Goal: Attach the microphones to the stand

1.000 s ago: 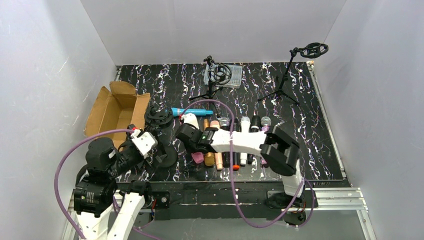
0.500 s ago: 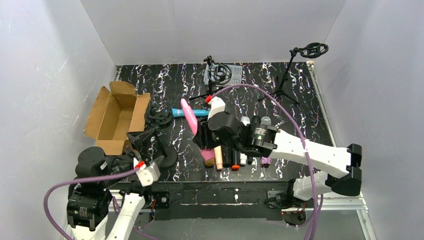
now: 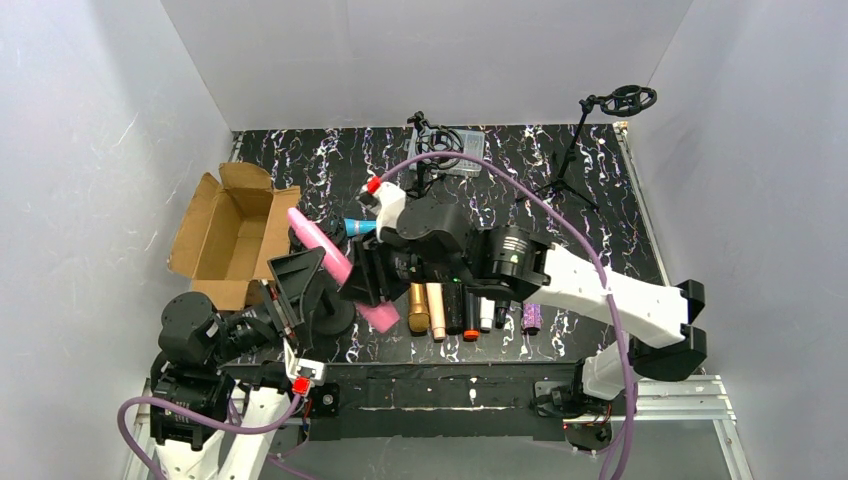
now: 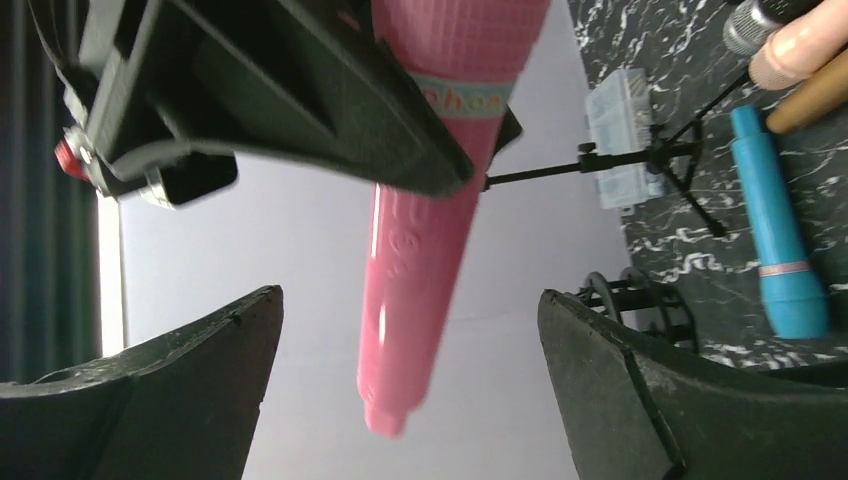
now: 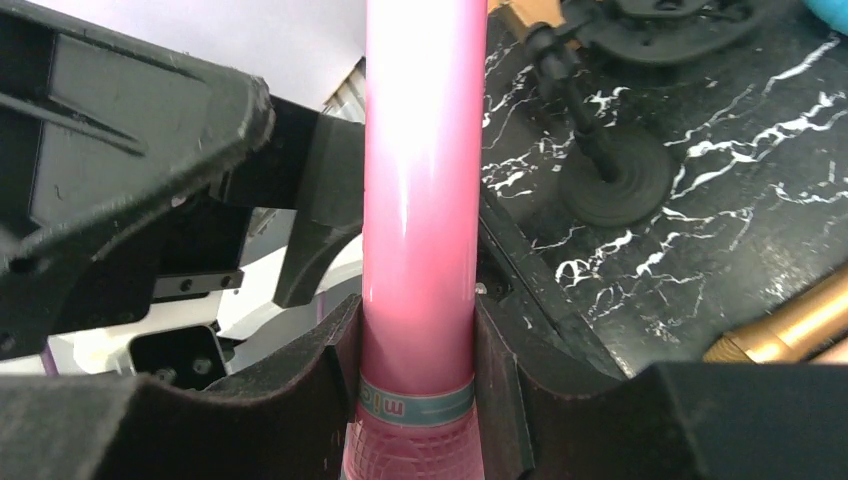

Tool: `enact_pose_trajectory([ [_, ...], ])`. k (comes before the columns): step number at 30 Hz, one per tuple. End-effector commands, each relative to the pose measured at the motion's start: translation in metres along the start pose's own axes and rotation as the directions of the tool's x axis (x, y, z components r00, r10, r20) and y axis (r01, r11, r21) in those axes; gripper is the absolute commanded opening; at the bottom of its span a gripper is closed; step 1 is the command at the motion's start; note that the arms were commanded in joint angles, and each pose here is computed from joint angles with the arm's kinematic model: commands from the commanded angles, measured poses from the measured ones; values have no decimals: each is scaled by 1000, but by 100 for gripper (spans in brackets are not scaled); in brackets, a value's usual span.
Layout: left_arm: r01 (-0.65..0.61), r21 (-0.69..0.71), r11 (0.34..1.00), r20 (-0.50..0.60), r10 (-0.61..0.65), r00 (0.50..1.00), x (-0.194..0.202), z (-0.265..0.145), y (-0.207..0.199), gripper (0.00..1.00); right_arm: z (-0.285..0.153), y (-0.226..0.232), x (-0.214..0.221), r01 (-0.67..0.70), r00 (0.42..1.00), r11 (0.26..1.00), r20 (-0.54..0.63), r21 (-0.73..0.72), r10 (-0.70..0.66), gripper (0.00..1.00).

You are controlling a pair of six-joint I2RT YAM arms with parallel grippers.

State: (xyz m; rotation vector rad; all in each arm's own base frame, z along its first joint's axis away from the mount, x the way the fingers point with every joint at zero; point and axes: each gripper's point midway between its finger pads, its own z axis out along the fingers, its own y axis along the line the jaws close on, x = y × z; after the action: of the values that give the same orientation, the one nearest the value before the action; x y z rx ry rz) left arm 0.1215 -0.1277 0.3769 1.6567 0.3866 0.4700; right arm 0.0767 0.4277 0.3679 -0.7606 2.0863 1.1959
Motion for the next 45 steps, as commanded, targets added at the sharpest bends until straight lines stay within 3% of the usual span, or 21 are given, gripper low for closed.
enact_pose_trajectory([
  [1, -163, -62, 985, 24, 165, 986, -4, 3, 17, 98, 5, 36, -8, 47, 999, 992, -1, -119, -48, 6],
  [5, -171, -75, 982, 4, 172, 985, -1, 1, 21, 87, 8, 40, -7, 55, 998, 990, -3, -126, -55, 5],
  [11, -134, -85, 987, -5, 134, 991, -3, -2, 22, 34, 3, 45, -14, 59, 998, 988, 24, -143, -56, 5],
  [13, -128, -81, 988, -1, 128, 992, -3, -1, 19, 23, 2, 51, -11, 63, 998, 982, 7, -176, -63, 5],
  [17, -131, -64, 989, 10, 131, 991, -4, 0, 14, 30, 3, 55, -7, 63, 998, 978, -17, -201, -68, 3],
  [20, -142, -46, 989, 11, 143, 990, -4, 0, 9, 57, 3, 58, -6, 62, 997, 975, -22, -214, -68, 2],
  [23, -138, -43, 989, 11, 139, 990, -4, 1, 9, 65, 3, 59, -6, 63, 997, 974, -27, -219, -71, 1],
  [27, -137, -34, 990, 7, 137, 990, -2, 2, 6, 60, 6, 59, 0, 61, 996, 971, -50, -230, -74, 1],
  [35, -124, -15, 992, -1, 124, 992, 4, 4, 3, 24, 15, 61, 16, 74, 987, 962, -118, -262, -108, 4],
  [37, -125, -16, 992, 4, 125, 992, 2, 4, 3, 15, 16, 60, 14, 85, 986, 962, -120, -258, -119, 12],
  [40, -110, -14, 994, -1, 110, 994, 2, 3, 1, 0, 13, 58, -7, 116, 989, 967, -67, -228, -135, 47],
  [43, 3, -22, 1000, -30, -3, 1000, 5, -2, 4, 0, -2, 55, -46, 179, 984, 968, 45, -176, -174, 75],
  [45, 169, -44, 985, -60, -172, 983, 9, -6, 6, 0, -16, 56, -78, 228, 968, 962, 139, -152, -208, 88],
])
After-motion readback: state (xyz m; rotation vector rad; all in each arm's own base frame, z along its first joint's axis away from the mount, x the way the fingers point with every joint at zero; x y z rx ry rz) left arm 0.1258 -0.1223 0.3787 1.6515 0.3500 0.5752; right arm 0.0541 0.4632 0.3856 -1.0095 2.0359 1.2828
